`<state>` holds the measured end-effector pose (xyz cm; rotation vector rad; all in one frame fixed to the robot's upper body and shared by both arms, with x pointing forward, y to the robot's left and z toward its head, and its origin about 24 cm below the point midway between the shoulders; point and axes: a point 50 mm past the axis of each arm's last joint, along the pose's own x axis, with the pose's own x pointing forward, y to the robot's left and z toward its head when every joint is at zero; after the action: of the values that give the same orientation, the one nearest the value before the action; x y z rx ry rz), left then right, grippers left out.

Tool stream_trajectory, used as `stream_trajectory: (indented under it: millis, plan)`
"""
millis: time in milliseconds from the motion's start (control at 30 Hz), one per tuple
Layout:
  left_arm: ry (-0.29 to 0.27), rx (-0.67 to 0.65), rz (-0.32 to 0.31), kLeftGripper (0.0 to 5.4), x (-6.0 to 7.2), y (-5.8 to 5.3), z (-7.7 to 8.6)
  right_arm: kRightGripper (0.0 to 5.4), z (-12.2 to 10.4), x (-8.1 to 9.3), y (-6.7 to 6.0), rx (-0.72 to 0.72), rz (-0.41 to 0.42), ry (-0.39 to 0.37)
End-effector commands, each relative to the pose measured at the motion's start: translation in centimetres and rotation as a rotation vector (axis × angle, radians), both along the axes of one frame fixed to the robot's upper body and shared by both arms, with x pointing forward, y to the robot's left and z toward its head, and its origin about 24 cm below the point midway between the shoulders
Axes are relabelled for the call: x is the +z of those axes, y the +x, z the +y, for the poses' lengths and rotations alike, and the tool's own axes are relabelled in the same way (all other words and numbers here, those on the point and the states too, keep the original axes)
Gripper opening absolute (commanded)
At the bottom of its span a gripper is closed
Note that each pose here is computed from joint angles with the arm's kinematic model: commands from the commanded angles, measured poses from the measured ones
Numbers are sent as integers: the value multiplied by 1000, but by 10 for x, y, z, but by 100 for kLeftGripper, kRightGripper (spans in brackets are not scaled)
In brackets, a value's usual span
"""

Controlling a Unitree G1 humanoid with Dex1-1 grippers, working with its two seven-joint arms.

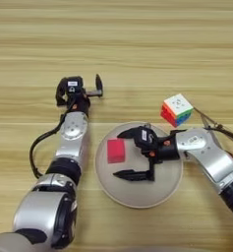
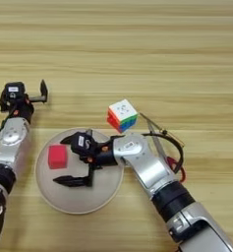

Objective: Move the objects on the table

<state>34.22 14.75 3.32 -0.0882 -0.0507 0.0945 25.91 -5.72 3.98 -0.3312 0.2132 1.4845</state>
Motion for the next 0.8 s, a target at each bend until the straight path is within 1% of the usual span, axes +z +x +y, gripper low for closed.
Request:
stream_trajectory:
  millis: [33,233,300,333,367,533,600,633,800]
  plan:
    - [-3,11,9,540,3,3,8,528,2,-2,0,10,4,-23]
    - [-5,10,7,540,3,4,8,470,3,-7,2,-18,5,-31]
    - [10,17,-4,540,5,4,10,454,4,-8,4,-32,4,-31]
    - [18,17,-10,540,5,4,11,435,4,-8,4,-36,4,-33]
    - [21,17,-14,540,6,4,11,431,4,-9,5,-40,2,-36]
    - [32,17,-22,540,7,4,12,365,5,-10,9,-72,-1,-36]
    - [38,16,-24,540,8,4,12,349,6,-10,10,-82,-1,-31]
    - [41,16,-25,540,8,4,12,326,6,-10,11,-89,-2,-30]
    - [56,14,-27,540,8,4,11,248,7,-10,12,-102,-3,-23]
